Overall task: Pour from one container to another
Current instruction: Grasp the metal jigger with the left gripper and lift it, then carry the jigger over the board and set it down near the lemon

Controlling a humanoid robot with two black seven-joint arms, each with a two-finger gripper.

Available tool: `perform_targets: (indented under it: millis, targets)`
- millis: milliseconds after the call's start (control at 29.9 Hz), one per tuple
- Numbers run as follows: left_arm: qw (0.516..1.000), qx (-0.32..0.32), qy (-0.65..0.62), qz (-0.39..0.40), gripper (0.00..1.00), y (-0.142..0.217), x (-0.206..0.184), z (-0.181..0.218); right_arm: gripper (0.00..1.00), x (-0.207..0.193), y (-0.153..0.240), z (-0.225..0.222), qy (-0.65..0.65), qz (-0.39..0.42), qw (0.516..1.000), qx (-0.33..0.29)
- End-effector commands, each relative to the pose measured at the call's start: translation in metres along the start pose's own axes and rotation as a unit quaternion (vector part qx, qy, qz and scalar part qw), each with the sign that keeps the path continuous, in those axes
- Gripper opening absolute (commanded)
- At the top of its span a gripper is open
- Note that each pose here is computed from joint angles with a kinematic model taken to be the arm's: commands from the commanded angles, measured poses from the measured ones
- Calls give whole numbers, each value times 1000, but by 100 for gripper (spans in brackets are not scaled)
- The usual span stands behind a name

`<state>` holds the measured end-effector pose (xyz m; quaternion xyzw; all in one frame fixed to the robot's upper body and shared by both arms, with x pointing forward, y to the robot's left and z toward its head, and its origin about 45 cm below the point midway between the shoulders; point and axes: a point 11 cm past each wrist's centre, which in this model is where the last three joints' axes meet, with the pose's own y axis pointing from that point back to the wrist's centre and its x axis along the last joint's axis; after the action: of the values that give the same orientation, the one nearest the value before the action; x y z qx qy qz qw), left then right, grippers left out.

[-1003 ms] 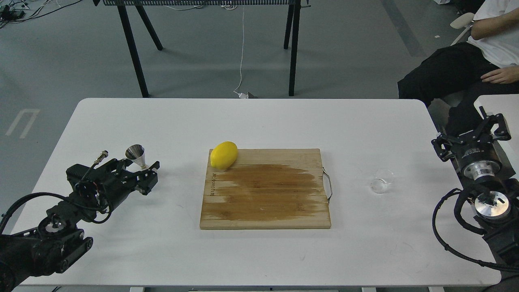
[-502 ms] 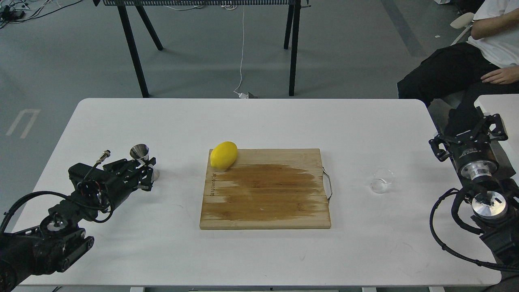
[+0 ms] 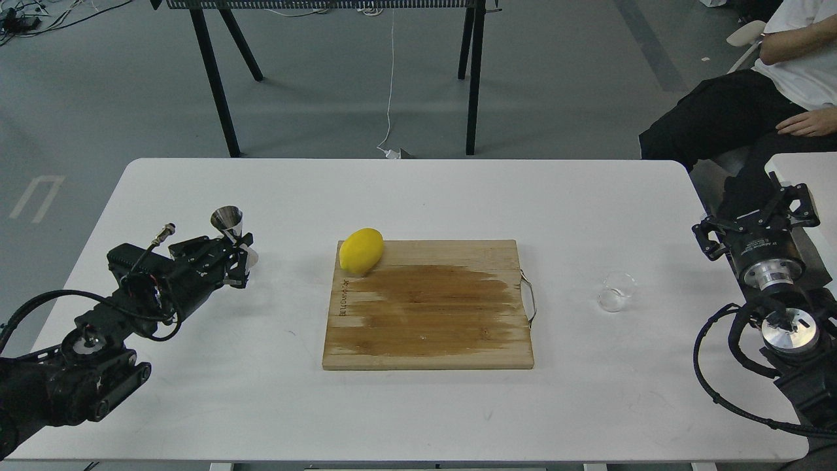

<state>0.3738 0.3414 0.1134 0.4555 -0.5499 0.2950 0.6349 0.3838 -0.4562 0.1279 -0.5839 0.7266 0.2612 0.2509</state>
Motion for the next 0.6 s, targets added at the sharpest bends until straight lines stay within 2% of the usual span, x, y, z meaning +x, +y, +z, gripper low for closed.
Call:
perform_targets:
  millis: [0, 134, 301, 568]
  targets:
    - [998, -33, -7, 44, 9, -24, 38, 18, 100, 0, 0, -1, 1, 0, 1000, 1]
    - [993, -82, -36, 80, 9, -58, 76, 53, 100, 2, 1, -2, 2, 2, 1000, 1]
    - [973, -170, -127, 87, 8, -87, 94, 112, 100, 13, 8, -2, 5, 12, 1000, -1]
    - [960, -250, -111, 59, 8, -97, 62, 196, 100, 17, 9, -4, 6, 18, 1000, 3]
